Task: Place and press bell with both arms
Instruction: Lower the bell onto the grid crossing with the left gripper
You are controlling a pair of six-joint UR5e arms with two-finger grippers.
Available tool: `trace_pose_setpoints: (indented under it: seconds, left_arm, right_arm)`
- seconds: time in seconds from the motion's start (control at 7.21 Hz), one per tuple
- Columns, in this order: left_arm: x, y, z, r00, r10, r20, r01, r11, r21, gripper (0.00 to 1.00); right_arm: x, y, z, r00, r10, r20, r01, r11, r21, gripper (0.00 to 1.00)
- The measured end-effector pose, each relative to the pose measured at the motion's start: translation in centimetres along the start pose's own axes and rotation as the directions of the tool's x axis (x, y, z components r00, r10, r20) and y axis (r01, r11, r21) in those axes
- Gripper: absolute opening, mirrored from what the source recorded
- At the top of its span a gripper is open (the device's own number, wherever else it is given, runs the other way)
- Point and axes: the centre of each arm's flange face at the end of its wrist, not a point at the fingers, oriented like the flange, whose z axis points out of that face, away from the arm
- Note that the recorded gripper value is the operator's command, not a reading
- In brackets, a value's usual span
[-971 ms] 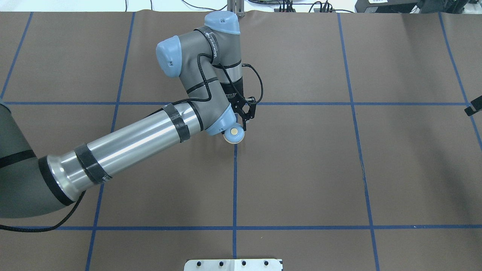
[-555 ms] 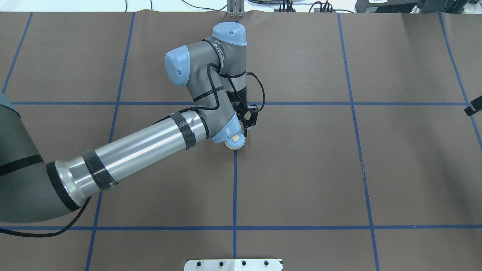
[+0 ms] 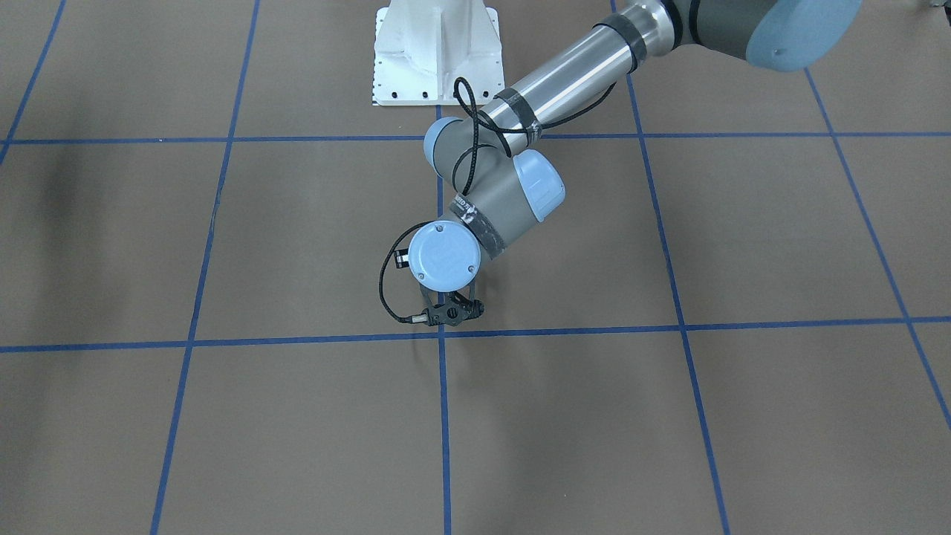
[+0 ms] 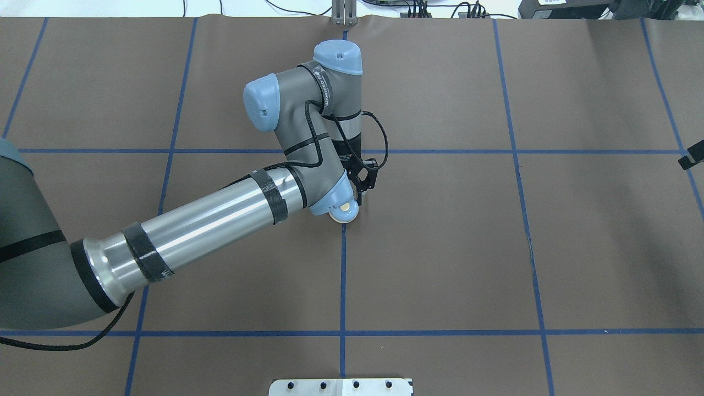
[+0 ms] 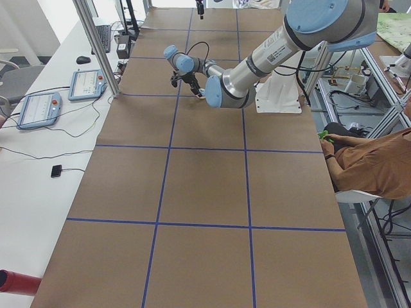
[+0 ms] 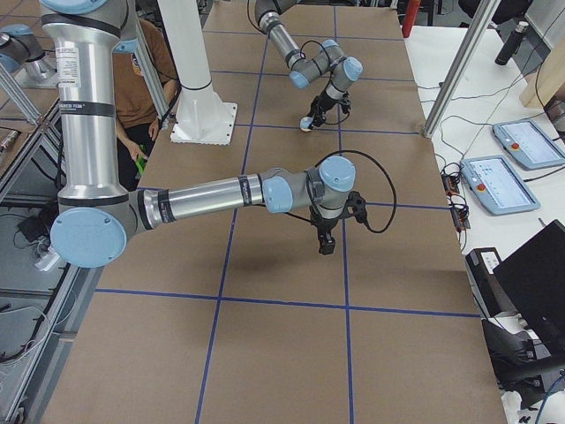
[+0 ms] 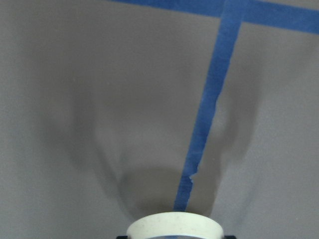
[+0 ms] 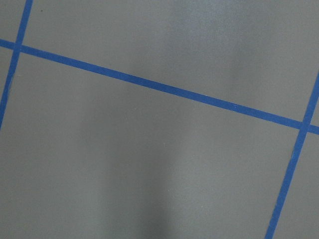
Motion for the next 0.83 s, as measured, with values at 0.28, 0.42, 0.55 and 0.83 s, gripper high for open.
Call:
trace_pose_setpoints:
  seconds: [0.28,0.42,0.55,0.83]
  left_arm:
    - [0.09,0.04,0.47,1.0,0.008,-0.001,-0.008,1.0,0.0,0.59]
    - [0.08,0.04,0.74,1.0,0.009,0.0,-0.009,1.0,-0.002,0.66]
    - [0.12,0.08,0.91,1.0,0.012,-0.001,-0.012,1.0,-0.002,0.73]
    - [0.25,0.14,0.96,1.0,0.028,-0.011,-0.028,1.0,0.003,0.85]
  right_arm:
    - [0.0,-0.04,0.0,1.0,0.0,0.0,0.0,1.0,0.0,1.0]
    - [0.01,-0.05,0.01,1.0,0.0,0.0,0.0,1.0,0.0,1.0]
    - [0.02,-0.05,-0.01,1.0,0.0,0.0,0.0,1.0,0.0,1.0]
    - [0.03,-0.05,-0.04,1.0,0.001,0.0,-0.001,1.0,0.001,1.0]
